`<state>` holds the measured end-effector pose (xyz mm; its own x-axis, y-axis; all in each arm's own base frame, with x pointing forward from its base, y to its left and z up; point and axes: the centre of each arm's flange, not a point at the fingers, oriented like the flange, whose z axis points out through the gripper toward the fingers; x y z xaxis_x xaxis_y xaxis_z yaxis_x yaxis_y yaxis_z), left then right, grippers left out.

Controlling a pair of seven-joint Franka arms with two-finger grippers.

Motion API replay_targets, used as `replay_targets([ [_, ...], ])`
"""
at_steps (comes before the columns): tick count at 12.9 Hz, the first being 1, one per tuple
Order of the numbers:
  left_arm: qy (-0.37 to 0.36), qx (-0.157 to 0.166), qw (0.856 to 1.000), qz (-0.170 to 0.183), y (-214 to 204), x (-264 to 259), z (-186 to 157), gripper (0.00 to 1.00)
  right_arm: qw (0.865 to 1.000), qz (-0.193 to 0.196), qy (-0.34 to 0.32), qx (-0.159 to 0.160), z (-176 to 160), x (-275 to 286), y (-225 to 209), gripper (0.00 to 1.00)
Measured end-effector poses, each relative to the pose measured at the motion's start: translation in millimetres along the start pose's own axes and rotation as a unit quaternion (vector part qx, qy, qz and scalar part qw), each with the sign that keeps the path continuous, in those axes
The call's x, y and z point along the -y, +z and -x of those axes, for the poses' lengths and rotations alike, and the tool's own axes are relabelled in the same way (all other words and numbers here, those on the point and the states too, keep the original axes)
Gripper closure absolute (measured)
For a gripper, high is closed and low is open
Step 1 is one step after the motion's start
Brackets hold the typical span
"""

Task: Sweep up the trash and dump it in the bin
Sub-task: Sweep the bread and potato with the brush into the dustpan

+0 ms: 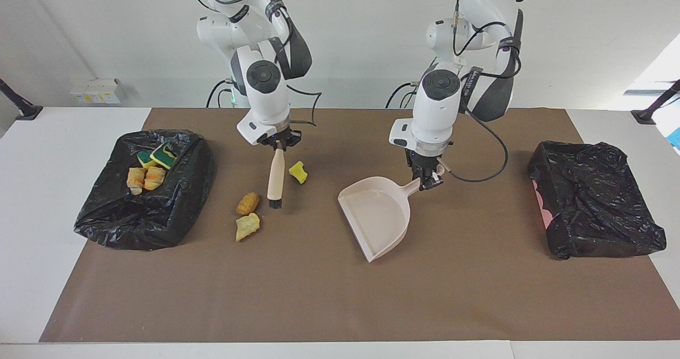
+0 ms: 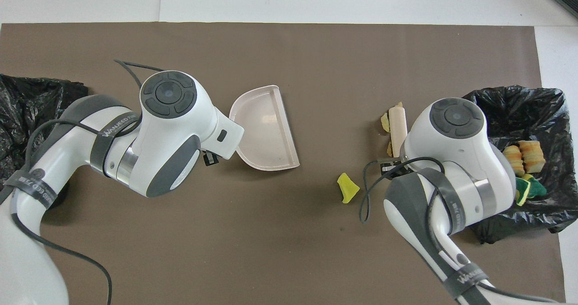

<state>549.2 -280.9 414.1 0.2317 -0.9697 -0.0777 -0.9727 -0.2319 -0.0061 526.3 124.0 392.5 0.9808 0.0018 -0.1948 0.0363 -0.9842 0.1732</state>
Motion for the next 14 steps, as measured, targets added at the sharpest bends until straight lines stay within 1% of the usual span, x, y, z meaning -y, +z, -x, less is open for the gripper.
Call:
replay_targets([
  [2, 0.007, -0.002, 1.000, 0.003, 15, -16, -10, 0.68, 0.999, 0.032, -0.032, -0.007, -18, -39, 4, 0.75],
  [4, -0.016, -0.004, 1.000, -0.001, 25, -30, -13, 0.68, 0.997, 0.045, -0.063, -0.009, -33, -75, 14, 0.75],
  [6, -0.026, -0.001, 1.000, -0.005, 27, -42, -12, 0.68, 0.996, 0.054, -0.071, 0.004, -44, -96, 39, 0.75],
  [7, -0.028, 0.000, 1.000, -0.005, 28, -46, -12, 0.68, 0.996, 0.054, -0.074, 0.014, -48, -98, 53, 0.75],
  [9, -0.034, -0.003, 0.999, -0.005, 35, -58, -19, 0.68, 0.995, 0.048, -0.082, 0.020, -54, -92, 69, 0.75],
  [12, -0.041, -0.001, 0.999, -0.002, 44, -65, -20, 0.68, 0.995, 0.045, -0.087, 0.018, -55, -77, 71, 0.75],
  [14, -0.041, 0.000, 0.999, -0.001, 45, -66, -20, 0.68, 0.996, 0.030, -0.079, 0.016, -55, -55, 70, 0.75],
])
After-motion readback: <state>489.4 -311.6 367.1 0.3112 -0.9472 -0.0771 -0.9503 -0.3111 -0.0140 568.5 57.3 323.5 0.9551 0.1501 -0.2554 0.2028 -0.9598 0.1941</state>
